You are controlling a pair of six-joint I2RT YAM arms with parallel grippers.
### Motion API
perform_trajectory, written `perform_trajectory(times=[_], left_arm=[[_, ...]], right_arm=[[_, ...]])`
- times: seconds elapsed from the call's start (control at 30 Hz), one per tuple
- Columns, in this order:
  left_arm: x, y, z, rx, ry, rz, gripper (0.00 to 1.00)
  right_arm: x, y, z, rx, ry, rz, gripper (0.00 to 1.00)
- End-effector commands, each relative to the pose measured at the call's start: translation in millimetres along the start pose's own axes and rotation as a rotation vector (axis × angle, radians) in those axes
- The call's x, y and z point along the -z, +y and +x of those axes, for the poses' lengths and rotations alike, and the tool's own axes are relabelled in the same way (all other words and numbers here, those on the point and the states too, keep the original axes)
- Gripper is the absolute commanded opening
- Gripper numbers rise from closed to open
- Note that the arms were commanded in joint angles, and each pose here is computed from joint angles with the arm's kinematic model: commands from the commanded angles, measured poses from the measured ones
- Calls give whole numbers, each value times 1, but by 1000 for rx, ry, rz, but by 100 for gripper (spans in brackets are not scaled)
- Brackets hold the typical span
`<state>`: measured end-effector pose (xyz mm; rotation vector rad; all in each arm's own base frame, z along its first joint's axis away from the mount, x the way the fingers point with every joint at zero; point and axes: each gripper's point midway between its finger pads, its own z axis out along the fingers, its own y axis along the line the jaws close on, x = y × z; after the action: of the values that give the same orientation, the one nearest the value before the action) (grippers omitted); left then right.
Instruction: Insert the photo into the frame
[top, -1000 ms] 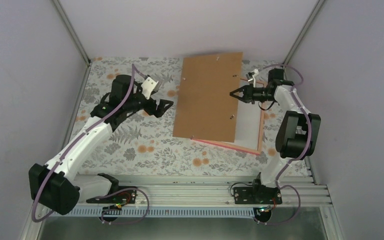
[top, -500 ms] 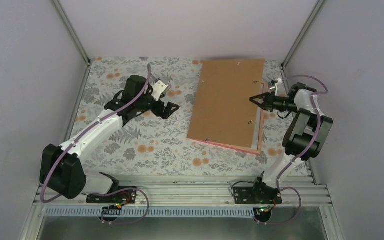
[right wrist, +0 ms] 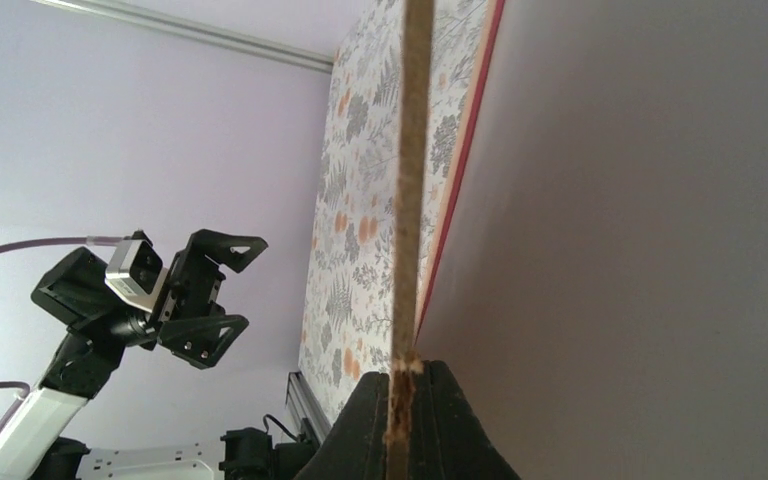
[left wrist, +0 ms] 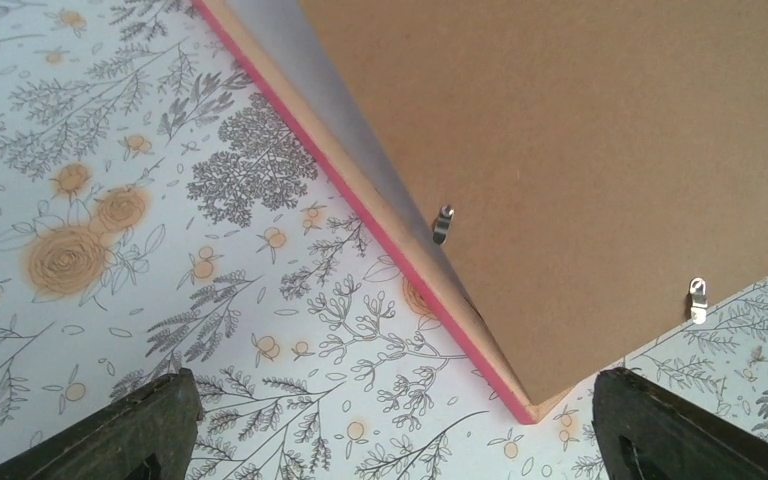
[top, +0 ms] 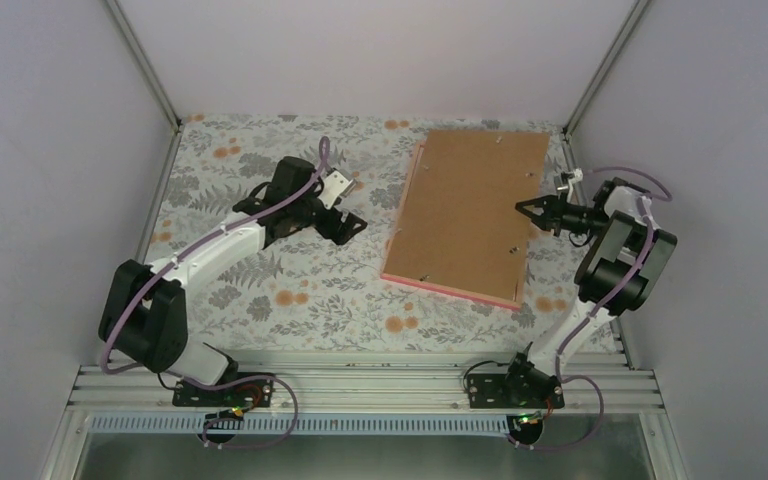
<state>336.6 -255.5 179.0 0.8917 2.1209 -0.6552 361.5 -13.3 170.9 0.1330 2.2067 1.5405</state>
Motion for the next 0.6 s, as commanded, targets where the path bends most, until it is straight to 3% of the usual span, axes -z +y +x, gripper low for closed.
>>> perform_trajectory(times=[0.0, 0.57], left_arm=[[-3, 0, -20, -37, -45, 3, 97], [-23, 0, -11, -14, -4, 37, 96]], right_arm=[[12, -1, -11, 17, -66, -41, 4], [20, -26, -6, -33, -69, -9, 3]])
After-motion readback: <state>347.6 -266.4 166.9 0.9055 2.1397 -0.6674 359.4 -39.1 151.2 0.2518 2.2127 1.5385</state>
